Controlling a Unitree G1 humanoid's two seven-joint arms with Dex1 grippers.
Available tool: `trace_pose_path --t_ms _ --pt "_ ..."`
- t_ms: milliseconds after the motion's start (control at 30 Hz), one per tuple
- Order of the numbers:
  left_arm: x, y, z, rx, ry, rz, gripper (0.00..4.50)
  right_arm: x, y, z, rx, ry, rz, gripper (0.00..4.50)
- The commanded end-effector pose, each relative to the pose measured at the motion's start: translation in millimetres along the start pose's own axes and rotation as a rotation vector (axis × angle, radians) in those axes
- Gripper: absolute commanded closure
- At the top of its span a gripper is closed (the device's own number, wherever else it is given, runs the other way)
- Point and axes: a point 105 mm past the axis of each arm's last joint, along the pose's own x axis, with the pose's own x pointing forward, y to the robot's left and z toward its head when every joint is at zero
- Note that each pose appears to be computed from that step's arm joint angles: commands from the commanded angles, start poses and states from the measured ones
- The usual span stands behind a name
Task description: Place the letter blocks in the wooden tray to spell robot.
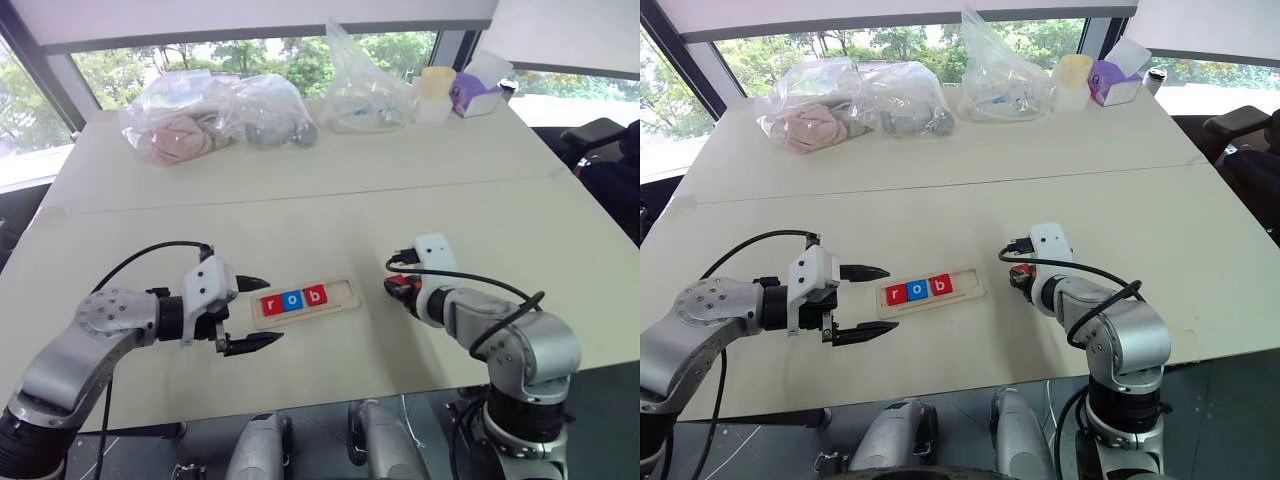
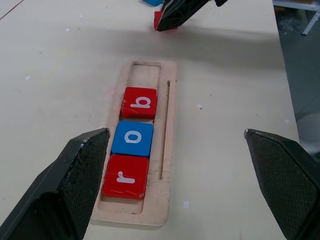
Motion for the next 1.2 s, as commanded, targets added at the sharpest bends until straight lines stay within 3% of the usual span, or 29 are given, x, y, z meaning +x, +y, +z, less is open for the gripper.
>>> trace_pose_path --t_ms 33,233,267,367,567,733,900,1200 --pt "-4.3 2.8 7.8 0.04 -0.01 0.01 0.0 -6.1 6.8 8.4 -0.018 -0.046 0.016 3.33" --pt "-4.5 2.7 7.8 0.04 -0.008 0.01 0.0 -6.2 10.8 6.7 -0.039 -0.035 0.046 0.21" --pt "-4.2 2.8 7.7 0.04 -0.008 0.01 0.0 -6.8 11.7 7.3 -0.048 -0.033 0.065 0.04" --pt "-3.9 2.9 7.7 0.041 -0.008 0.011 0.0 -13.9 17.6 15.2 -0.127 -0.039 0.161 0.04" --pt "-2.5 4.8 8.7 0.045 -0.012 0.011 0.0 -45.2 10.0 57.3 -0.586 -0.179 0.439 0.04" --pt "-1.1 7.1 10.0 0.051 -0.016 0.013 0.0 -41.0 -18.1 44.8 -0.914 -0.163 0.627 0.04" --pt "-3.4 10.5 11.7 0.061 -0.015 0.025 0.0 -16.0 -45.6 40.3 -1.052 -0.116 0.71 0.04" --pt "-14.4 6.8 7.7 0.054 0.006 0.059 0.0 9.0 -55.6 37.3 -1.047 -0.045 0.839 0.04"
